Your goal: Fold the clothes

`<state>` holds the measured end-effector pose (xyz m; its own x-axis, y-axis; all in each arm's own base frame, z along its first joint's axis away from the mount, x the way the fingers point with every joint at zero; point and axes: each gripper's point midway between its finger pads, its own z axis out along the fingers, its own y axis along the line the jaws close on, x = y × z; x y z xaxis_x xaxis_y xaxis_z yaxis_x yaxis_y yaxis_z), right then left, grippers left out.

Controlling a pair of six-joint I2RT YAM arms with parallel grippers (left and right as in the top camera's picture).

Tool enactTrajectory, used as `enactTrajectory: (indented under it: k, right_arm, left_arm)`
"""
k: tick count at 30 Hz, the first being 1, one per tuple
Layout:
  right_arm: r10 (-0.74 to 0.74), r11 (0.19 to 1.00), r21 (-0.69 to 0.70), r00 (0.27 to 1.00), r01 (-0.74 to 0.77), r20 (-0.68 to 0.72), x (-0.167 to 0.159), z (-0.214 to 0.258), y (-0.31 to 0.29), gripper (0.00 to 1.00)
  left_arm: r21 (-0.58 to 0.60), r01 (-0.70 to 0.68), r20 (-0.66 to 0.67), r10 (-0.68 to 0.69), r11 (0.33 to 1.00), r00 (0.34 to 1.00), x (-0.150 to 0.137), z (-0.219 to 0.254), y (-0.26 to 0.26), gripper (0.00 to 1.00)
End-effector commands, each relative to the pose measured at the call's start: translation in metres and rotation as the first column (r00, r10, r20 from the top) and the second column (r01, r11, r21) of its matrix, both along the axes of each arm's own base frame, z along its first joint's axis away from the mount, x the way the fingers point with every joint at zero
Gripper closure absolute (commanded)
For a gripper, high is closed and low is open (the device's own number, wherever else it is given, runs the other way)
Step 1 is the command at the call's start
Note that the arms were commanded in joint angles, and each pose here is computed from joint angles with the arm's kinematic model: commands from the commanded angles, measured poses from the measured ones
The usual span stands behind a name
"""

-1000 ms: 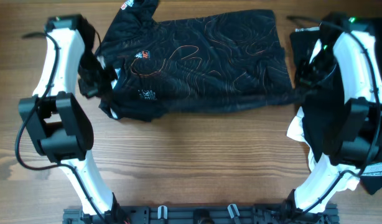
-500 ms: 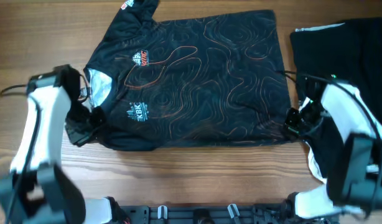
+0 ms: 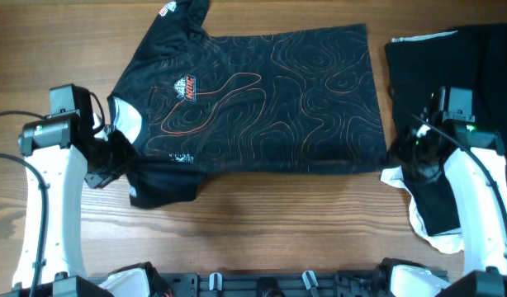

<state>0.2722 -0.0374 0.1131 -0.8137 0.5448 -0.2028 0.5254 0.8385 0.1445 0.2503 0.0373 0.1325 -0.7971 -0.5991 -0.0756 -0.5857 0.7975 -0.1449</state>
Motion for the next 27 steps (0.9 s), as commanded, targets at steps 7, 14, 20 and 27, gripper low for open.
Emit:
enactTrajectory:
  k: [7,14,20,27]
  right_arm:
    - [0.14,0.983,0.088,0.968,-0.162,0.21,0.104,-0.05,0.023,0.96]
    - [0.132,0.984,0.063,0.924,-0.165,0.358,0.154,-0.055,0.029,0.71]
    - [0.127,0.99,0.029,0.97,-0.136,0.208,0.123,-0.074,0.018,0.56]
    - [0.145,0.988,0.051,0.989,-0.146,0.024,0.066,-0.114,0.022,0.62]
  left_arm:
    - [0.03,-0.05,0.332,0.037,0.998,0.942,0.107,-0.049,0.021,0.96]
    - [0.017,-0.019,0.411,0.01,1.0,0.911,0.149,-0.073,0.018,0.72]
    - [0.002,-0.024,0.305,0.022,1.0,0.952,0.121,-0.08,0.019,0.36]
    - [-0.001,-0.035,0.011,0.035,0.999,0.999,0.052,-0.107,0.011,0.3]
